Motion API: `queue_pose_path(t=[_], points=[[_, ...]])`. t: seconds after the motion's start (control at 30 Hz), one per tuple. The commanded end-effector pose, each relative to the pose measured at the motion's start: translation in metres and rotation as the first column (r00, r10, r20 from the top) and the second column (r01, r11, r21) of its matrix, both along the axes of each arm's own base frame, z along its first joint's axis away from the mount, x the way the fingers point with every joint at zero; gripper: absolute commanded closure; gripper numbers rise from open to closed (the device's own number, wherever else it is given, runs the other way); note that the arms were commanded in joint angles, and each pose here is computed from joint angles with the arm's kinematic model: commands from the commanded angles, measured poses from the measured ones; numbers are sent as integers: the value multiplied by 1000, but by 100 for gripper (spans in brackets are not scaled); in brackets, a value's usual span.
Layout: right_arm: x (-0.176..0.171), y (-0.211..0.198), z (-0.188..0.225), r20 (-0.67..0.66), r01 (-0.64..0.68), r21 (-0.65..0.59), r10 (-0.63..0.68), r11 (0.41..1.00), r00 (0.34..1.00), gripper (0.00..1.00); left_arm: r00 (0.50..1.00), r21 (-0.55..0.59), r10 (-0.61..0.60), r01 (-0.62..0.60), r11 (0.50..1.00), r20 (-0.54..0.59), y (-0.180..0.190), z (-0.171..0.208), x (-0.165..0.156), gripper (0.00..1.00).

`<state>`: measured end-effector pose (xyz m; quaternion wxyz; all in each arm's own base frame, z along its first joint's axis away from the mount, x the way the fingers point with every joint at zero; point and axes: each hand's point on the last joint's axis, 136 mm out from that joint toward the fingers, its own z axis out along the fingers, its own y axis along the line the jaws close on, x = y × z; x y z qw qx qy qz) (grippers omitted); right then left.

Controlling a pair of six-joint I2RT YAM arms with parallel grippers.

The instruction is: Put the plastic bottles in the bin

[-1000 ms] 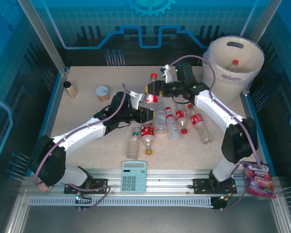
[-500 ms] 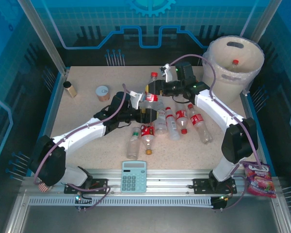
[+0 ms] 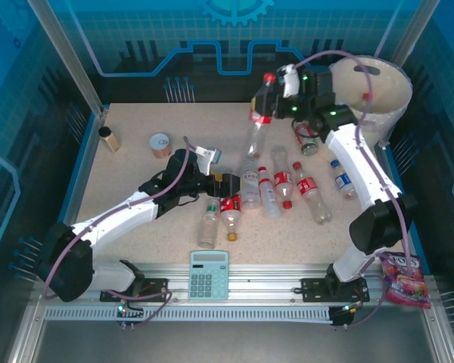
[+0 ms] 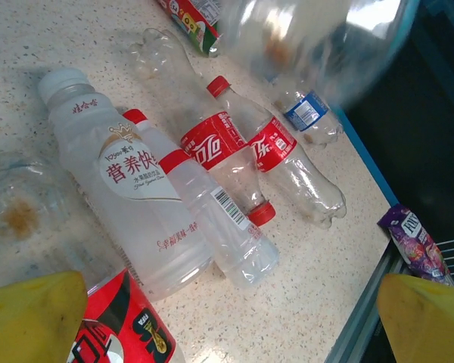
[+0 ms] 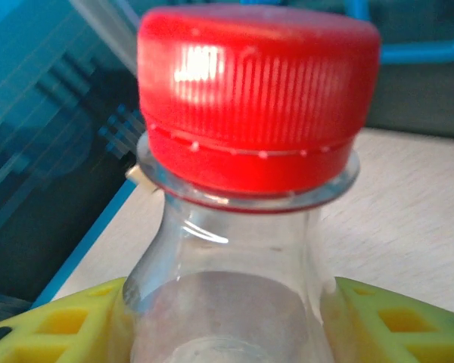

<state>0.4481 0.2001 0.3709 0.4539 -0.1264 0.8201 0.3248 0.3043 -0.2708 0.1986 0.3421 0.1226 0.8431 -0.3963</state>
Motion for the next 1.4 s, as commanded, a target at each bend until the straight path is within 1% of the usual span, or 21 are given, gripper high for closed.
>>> queue_pose_path(t=[0.0, 0.13, 0.23, 0.33, 0.4, 0.47, 0.53, 0.63, 0.67, 0.73, 0.8, 1.0, 1.17, 1.37], points=[[-6, -49, 63, 197, 147, -96, -126, 984, 972, 56, 1000, 29, 12, -12, 1000, 3, 6, -6, -5, 1], [-3, -101, 104, 326, 312, -142, -253, 939, 911, 56, 1000, 38, 15, -14, 999, -7, 8, -8, -7, 1], [-3, -142, 129, 412, 443, -151, -351, 884, 841, 60, 1000, 41, 20, -20, 999, -4, 9, -7, -6, 1], [-5, -181, 153, 537, 592, -162, -432, 790, 724, 70, 1000, 33, 24, -24, 999, -3, 9, -7, -5, 1], [-6, -200, 165, 618, 669, -178, -447, 721, 647, 72, 1000, 27, 19, -18, 999, -8, 7, -7, -5, 1], [-8, -213, 176, 684, 727, -177, -449, 663, 575, 78, 1000, 30, 12, -12, 999, -14, 6, -8, -5, 1], [-10, -222, 185, 732, 761, -166, -439, 626, 521, 81, 1000, 31, 15, -15, 999, -13, 6, -7, -5, 1], [-9, -235, 186, 774, 811, -181, -428, 557, 466, 86, 1000, 30, 17, -17, 999, -12, 6, -7, -4, 1], [-6, -238, 182, 782, 819, -188, -423, 542, 459, 89, 1000, 28, 17, -17, 999, -11, 6, -7, -4, 1], [1, -244, 171, 794, 833, -208, -409, 513, 451, 97, 1000, 29, 20, -19, 999, -15, 6, -7, -3, 1], [9, -250, 158, 795, 842, -237, -401, 485, 455, 100, 999, 33, 25, -24, 999, -22, 7, -7, -3, 1], [32, -265, 115, 749, 834, -296, -429, 466, 505, 100, 997, 78, 53, -48, 996, -60, 15, -17, -6, 1], [52, -278, 78, 696, 814, -349, -453, 464, 557, 100, 994, 79, 74, -68, 995, -75, 21, -21, -10, 1], [77, -293, 33, 597, 771, -425, -493, 475, 633, 100, 992, 85, 88, -81, 993, -92, 24, -26, -10, 1]])
